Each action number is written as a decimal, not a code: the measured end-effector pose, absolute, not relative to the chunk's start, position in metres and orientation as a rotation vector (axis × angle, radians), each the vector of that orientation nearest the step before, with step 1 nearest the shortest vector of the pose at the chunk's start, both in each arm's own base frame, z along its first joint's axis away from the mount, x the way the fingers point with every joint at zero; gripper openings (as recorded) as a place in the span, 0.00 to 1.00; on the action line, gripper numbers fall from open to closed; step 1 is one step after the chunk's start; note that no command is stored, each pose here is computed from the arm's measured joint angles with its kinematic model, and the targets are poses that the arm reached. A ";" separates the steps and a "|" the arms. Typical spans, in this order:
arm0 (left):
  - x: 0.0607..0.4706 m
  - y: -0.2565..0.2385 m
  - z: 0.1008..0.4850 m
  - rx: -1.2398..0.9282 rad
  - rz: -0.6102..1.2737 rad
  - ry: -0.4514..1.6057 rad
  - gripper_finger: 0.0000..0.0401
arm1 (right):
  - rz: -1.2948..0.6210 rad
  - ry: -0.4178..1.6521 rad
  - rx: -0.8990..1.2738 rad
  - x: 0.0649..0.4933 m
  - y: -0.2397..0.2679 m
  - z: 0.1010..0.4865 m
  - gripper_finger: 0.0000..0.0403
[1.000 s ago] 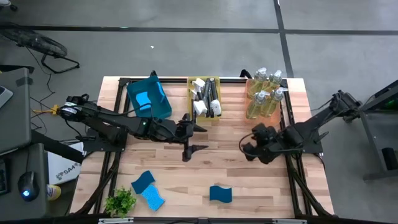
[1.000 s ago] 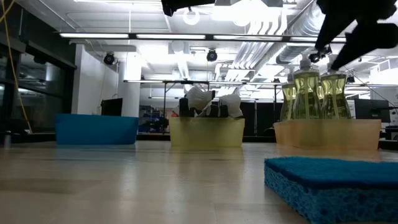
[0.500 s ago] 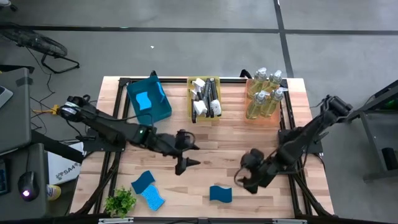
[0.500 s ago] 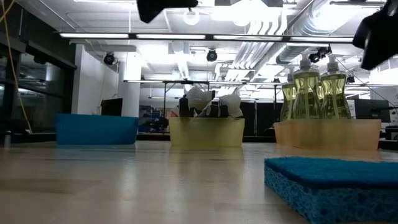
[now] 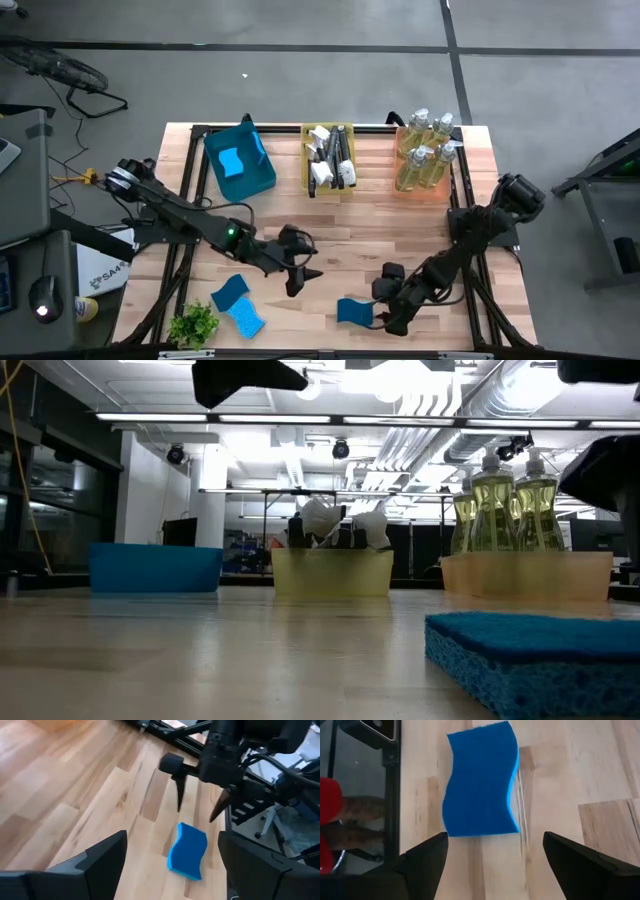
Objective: Pick & Place Kitchen Sink Supplies
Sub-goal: Put the blue dishwashing sponge into the blue bin
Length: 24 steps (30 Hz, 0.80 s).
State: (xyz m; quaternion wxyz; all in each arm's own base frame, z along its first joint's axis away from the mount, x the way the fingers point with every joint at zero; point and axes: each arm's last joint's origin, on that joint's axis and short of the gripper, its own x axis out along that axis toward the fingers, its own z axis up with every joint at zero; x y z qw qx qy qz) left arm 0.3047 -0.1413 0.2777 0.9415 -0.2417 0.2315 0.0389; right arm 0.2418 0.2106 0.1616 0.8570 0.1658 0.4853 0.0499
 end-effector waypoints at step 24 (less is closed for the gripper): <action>0.316 -0.157 0.248 -0.575 0.117 0.531 0.77 | 0.075 0.987 0.251 0.251 0.214 0.139 0.57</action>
